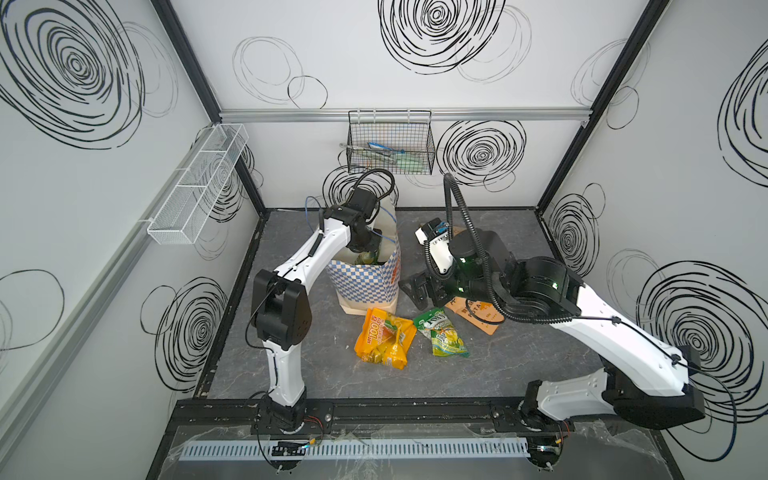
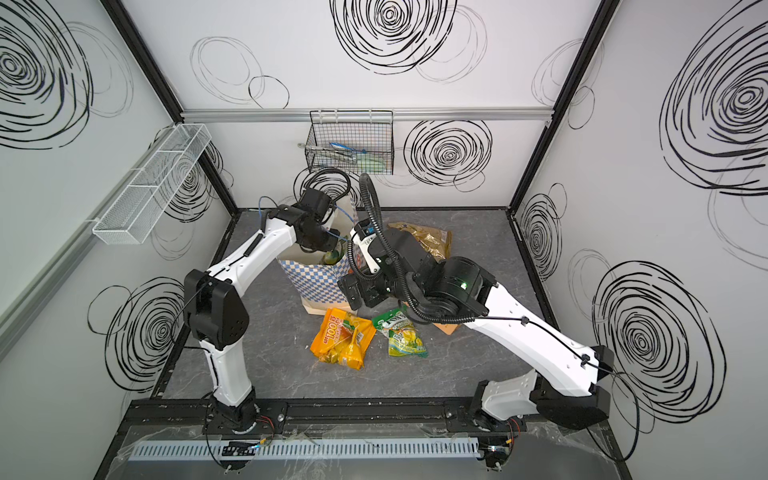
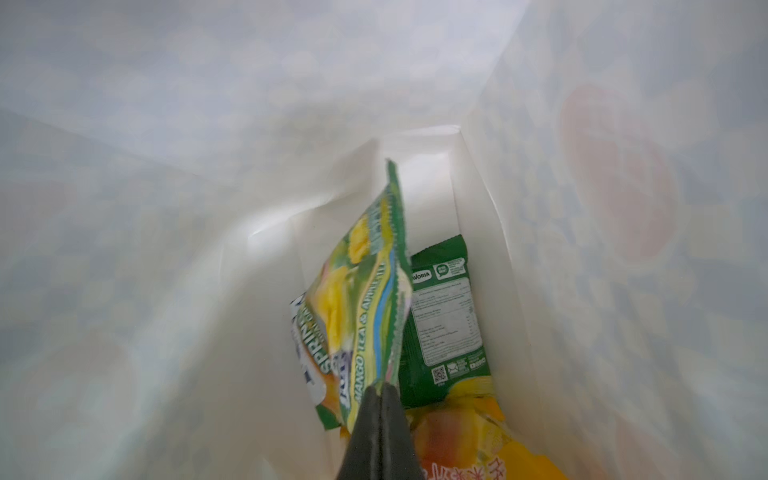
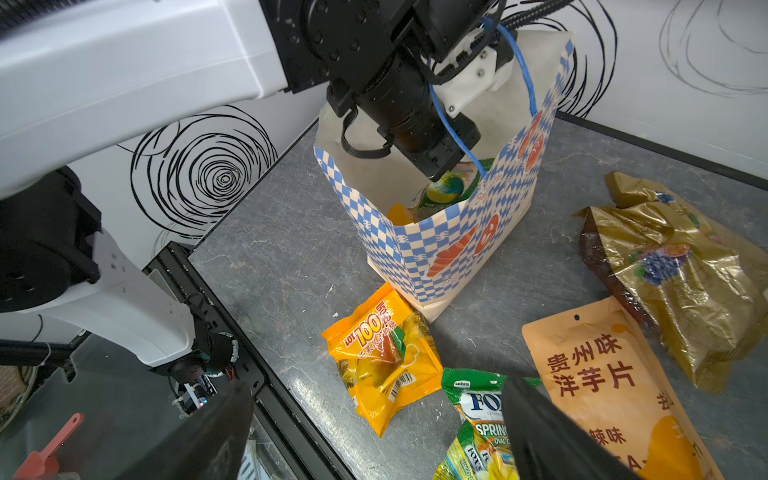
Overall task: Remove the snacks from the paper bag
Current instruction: 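Grasp a green Fox's bag with the left gripper and lift it out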
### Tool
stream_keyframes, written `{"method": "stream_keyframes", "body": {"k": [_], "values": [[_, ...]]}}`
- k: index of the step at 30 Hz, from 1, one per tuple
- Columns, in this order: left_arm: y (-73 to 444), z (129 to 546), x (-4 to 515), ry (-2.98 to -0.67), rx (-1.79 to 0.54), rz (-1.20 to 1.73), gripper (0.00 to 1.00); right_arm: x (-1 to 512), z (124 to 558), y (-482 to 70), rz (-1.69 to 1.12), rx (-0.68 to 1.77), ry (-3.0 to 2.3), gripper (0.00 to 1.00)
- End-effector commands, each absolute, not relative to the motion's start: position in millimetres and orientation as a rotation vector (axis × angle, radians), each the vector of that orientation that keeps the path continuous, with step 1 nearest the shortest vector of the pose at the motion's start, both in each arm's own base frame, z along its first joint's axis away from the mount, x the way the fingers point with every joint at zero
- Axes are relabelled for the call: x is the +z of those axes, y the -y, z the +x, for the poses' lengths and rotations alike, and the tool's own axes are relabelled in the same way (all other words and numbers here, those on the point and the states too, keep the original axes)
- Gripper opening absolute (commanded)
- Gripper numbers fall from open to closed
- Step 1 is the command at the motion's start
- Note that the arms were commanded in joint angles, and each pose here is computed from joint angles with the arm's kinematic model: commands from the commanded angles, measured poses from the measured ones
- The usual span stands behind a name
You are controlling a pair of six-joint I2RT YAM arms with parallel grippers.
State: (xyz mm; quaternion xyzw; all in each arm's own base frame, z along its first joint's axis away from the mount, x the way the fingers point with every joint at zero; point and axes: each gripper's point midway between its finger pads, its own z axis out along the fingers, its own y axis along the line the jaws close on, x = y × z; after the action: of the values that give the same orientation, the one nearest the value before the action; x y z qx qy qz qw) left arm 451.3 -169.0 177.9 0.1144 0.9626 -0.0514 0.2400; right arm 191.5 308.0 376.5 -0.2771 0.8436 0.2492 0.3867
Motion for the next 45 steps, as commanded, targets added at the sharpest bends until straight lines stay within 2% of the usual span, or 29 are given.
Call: {"method": "stream_keyframes", "body": {"k": [1, 26, 34, 45], "values": [[160.6, 453.1, 222.7, -2.549, -0.125, 0.303, 0.00, 385.9, 190.3, -302.9, -0.683, 0.659, -2.122, 0.97], [150.5, 462.0, 310.4, -2.381, -0.053, 0.275, 0.00, 384.7, 190.9, -305.1, -0.685, 0.665, -2.121, 0.97], [123.4, 466.2, 345.3, -2.294, 0.045, 0.180, 0.00, 385.7, 190.5, -306.0, -0.688, 0.673, -2.116, 0.97], [119.4, 458.3, 408.1, -2.141, -0.093, 0.121, 0.00, 390.3, 191.6, -305.2, -0.679, 0.676, -2.100, 0.97]]}}
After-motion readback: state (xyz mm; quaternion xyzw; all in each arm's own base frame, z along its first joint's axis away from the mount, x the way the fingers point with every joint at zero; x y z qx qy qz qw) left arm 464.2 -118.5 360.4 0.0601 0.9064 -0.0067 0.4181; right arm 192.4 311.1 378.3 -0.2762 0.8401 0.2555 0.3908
